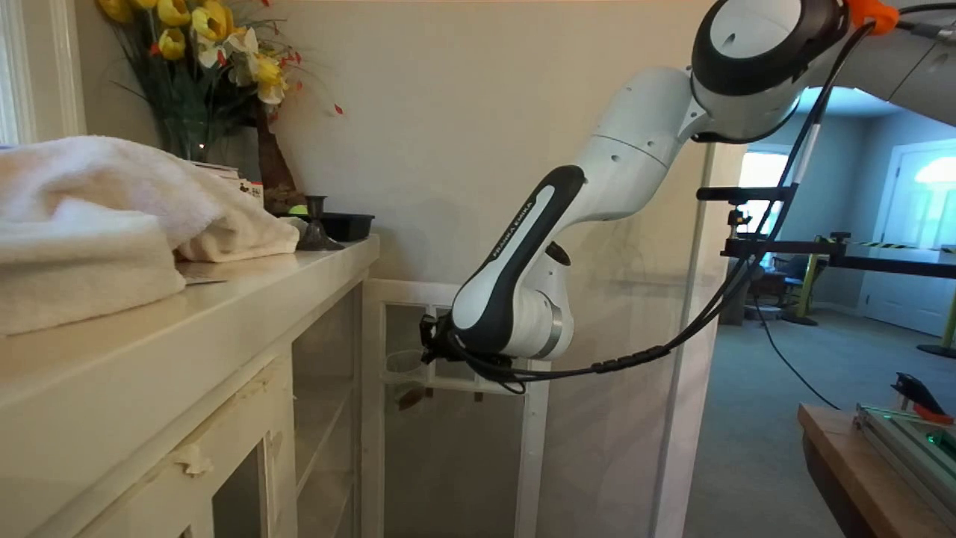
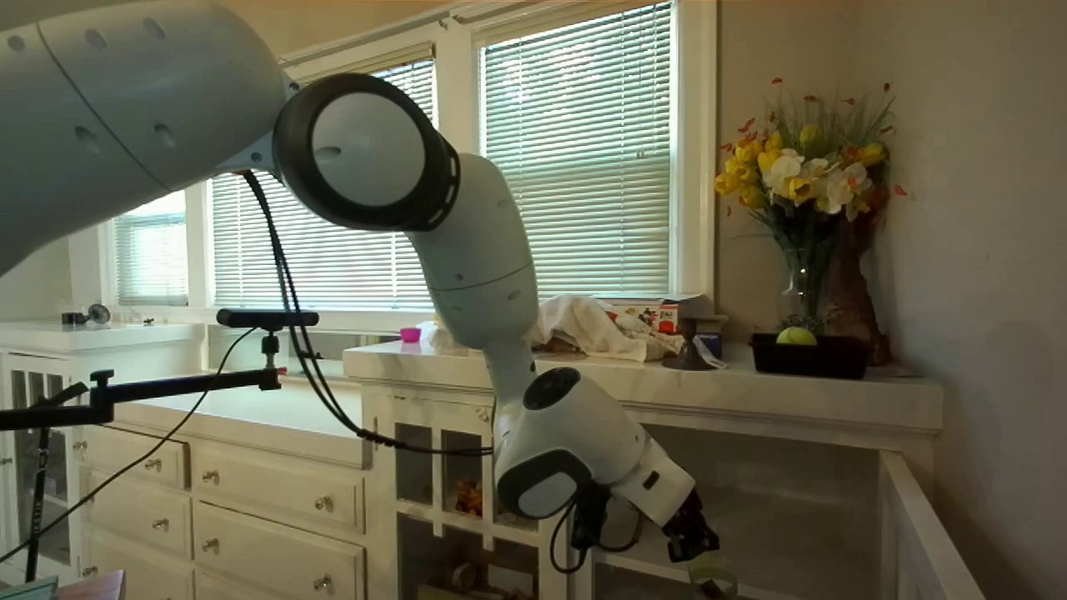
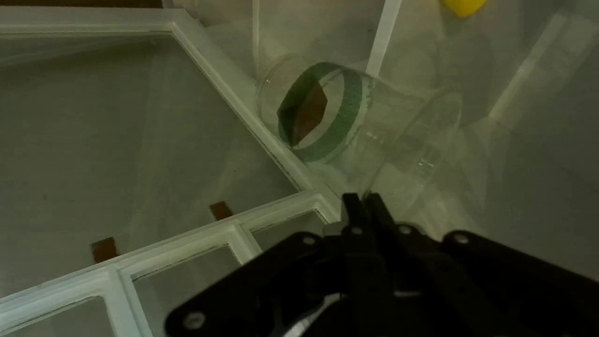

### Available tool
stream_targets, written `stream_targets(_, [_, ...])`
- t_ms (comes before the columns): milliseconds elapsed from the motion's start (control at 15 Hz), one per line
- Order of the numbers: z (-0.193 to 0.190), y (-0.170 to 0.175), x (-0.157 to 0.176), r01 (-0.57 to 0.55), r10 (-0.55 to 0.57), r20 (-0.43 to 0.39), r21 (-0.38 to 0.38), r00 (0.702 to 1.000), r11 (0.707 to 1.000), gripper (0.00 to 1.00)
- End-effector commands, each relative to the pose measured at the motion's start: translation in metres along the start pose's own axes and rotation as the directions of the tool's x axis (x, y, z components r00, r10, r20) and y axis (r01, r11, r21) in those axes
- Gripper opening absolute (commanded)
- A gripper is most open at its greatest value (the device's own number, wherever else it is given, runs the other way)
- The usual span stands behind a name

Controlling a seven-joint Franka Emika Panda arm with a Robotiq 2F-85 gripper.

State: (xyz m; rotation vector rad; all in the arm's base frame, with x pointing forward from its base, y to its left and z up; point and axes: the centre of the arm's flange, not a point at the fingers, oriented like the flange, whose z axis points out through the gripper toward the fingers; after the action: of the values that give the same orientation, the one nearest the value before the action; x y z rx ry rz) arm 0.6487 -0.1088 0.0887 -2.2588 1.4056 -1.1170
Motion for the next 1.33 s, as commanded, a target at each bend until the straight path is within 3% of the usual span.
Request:
stream_targets(0, [0.017, 0.004, -0.018, -0.004, 0.007, -0.025, 0.110, 1.000, 0.994, 0.01])
stream_targets(467, [0.046, -0.003, -0.036, -0.007, 0.008, -0.006, 0.234, 1.000, 0.972, 0.01])
stream_targets(800, [0.068, -0.024, -0.047, 0.003, -0.022, 0.055, 0.319, 0.998, 0.948, 0.01])
stream_targets(1267, [0.093, -0.054, -0.073, 0.040, -0.106, 0.166, 0.359, 0.980, 0.933, 0.01])
